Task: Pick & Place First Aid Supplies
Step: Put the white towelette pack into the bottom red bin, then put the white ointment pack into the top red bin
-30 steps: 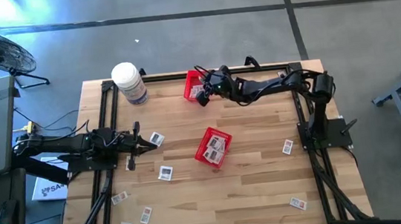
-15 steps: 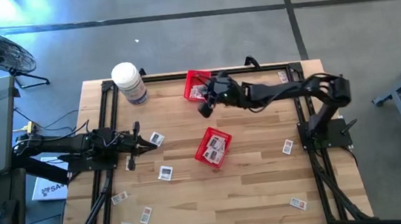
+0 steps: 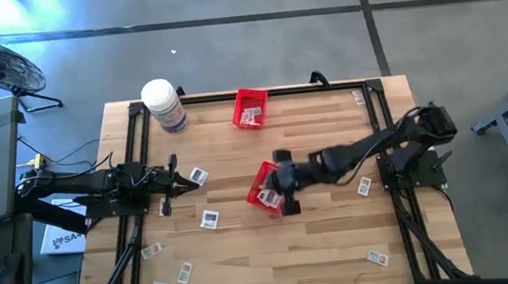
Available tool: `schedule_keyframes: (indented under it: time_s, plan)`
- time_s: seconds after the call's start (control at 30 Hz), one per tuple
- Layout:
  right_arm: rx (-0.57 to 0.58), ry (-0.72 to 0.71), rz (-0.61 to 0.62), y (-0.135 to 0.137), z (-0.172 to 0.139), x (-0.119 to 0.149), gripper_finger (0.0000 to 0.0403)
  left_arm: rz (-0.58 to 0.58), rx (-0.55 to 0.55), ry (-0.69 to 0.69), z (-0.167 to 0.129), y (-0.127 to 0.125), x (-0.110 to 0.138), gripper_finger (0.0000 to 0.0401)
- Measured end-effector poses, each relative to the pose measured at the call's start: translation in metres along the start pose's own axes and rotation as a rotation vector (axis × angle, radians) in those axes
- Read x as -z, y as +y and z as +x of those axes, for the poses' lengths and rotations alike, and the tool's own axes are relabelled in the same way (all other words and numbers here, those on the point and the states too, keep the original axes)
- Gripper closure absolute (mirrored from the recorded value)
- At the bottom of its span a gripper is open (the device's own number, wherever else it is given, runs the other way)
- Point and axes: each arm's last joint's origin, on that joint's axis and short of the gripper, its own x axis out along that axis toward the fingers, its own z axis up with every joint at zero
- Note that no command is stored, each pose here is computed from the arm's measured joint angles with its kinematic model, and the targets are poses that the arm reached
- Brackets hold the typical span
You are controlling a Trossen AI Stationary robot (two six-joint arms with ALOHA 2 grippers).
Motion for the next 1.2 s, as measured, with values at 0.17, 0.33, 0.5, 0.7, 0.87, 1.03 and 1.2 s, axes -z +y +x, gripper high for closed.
schedule_keyframes:
  time_s: [0.17, 0.33, 0.5, 0.7, 0.87, 1.03, 1.2]
  plan:
    - [0.085, 0.088, -0.124, 0.024, 0.027, 0.017, 0.0392, 0.000, 0.000, 0.000, 0.000, 0.000, 0.000, 0.0380]
    - [0.042, 0.130, -0.114, 0.029, 0.038, 0.025, 0.0351, 0.000, 0.000, 0.000, 0.000, 0.000, 0.000, 0.0380]
    - [0.009, 0.196, -0.089, 0.026, 0.017, 0.026, 0.0310, 0.000, 0.000, 0.000, 0.000, 0.000, 0.000, 0.0380]
    - [0.022, 0.431, 0.036, 0.026, -0.047, 0.041, 0.0300, 0.000, 0.000, 0.000, 0.000, 0.000, 0.000, 0.0380]
    - [0.209, 0.647, 0.271, 0.026, -0.088, 0.062, 0.0300, 0.000, 0.000, 0.000, 0.000, 0.000, 0.000, 0.0380]
    - [0.315, 0.838, 0.453, 0.019, -0.100, 0.097, 0.0300, 0.000, 0.000, 0.000, 0.000, 0.000, 0.000, 0.0380]
    - [0.250, 1.085, 0.520, 0.002, -0.092, 0.143, 0.0299, 0.000, 0.000, 0.000, 0.000, 0.000, 0.000, 0.0380]
